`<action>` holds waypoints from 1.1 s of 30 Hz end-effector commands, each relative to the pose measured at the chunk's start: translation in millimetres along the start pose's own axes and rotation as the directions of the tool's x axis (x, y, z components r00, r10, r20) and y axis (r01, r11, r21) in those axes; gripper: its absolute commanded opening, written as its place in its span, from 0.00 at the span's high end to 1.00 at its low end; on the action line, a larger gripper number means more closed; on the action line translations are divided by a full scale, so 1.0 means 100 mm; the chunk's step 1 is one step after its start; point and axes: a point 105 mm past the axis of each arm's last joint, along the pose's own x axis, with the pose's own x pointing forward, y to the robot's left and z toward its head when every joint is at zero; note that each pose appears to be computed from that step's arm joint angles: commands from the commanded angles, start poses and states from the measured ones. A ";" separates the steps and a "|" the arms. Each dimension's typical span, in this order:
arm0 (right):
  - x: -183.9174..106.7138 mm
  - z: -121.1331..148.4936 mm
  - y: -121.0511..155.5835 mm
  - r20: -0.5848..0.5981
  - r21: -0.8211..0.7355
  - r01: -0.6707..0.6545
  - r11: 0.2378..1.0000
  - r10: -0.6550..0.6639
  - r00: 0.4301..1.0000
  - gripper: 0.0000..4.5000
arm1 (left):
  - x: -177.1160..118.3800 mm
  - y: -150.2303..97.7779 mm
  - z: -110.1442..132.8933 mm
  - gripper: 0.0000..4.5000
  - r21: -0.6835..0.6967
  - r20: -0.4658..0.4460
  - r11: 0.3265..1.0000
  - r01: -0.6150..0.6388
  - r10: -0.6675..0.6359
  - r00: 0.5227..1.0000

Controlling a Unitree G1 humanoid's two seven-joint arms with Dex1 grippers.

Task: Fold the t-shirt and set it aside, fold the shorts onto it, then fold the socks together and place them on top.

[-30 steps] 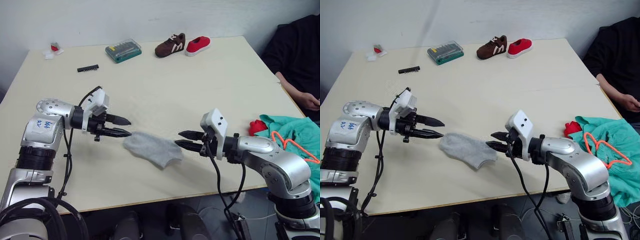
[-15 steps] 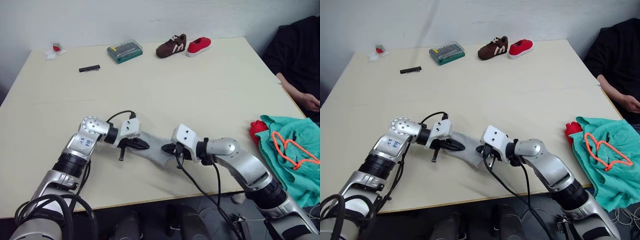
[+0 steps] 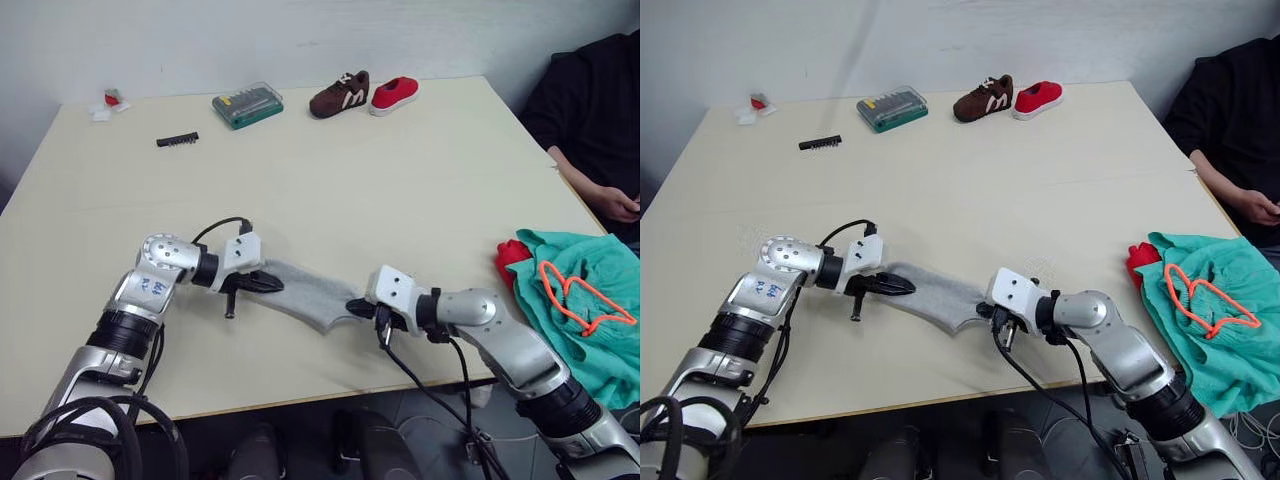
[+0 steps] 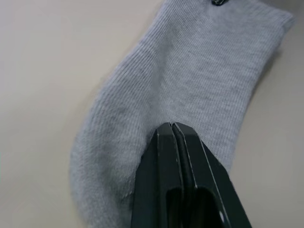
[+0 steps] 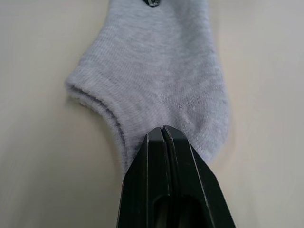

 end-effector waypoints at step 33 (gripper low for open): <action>0.25 -0.07 0.01 -0.090 -0.124 -0.048 0.991 0.037 0.995 1.00 | -0.19 -0.01 0.56 0.99 -0.057 0.191 0.998 0.007 0.004 0.982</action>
